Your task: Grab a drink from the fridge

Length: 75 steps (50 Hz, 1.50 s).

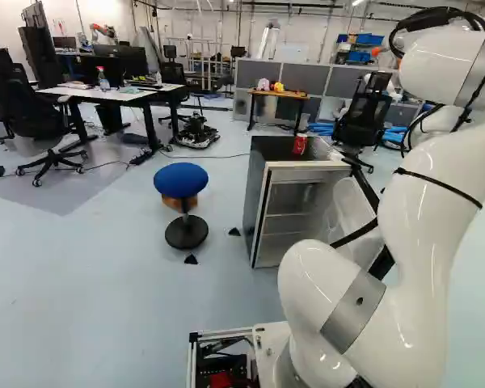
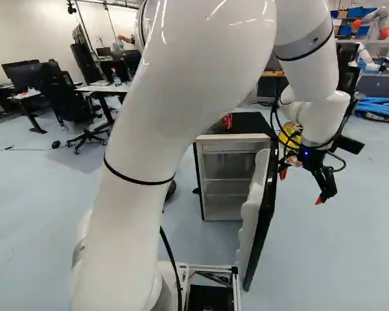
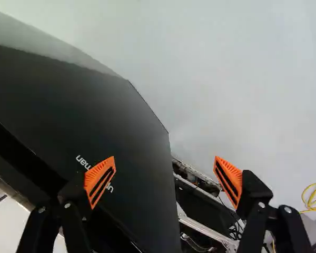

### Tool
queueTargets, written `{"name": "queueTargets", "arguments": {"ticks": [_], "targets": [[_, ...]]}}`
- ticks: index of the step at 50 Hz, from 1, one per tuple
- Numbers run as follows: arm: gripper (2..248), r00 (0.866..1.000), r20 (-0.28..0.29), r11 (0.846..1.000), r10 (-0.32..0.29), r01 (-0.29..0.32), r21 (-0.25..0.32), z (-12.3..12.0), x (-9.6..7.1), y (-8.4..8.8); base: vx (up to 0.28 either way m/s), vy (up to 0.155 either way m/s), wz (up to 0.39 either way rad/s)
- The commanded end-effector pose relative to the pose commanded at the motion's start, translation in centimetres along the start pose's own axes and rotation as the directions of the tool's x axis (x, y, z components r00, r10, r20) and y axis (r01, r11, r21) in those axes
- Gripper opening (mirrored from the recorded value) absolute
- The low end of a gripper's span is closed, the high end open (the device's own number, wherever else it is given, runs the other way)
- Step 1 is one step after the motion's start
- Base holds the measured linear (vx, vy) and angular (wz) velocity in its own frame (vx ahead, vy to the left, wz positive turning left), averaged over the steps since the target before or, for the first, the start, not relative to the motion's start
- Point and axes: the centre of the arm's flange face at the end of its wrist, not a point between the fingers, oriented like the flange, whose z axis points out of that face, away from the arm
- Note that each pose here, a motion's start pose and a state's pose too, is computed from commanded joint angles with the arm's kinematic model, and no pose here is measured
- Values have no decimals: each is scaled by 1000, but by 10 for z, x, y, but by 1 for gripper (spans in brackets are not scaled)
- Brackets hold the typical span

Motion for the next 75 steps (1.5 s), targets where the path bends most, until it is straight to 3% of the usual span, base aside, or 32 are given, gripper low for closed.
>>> {"name": "queueTargets", "arguments": {"ticks": [53,75], "targets": [[247,991,70,993,-115,114,8,-4,-80,-60,0,0,0],[247,982,65,984,-177,176,12,-5,-111,-88,0,0,0]]}}
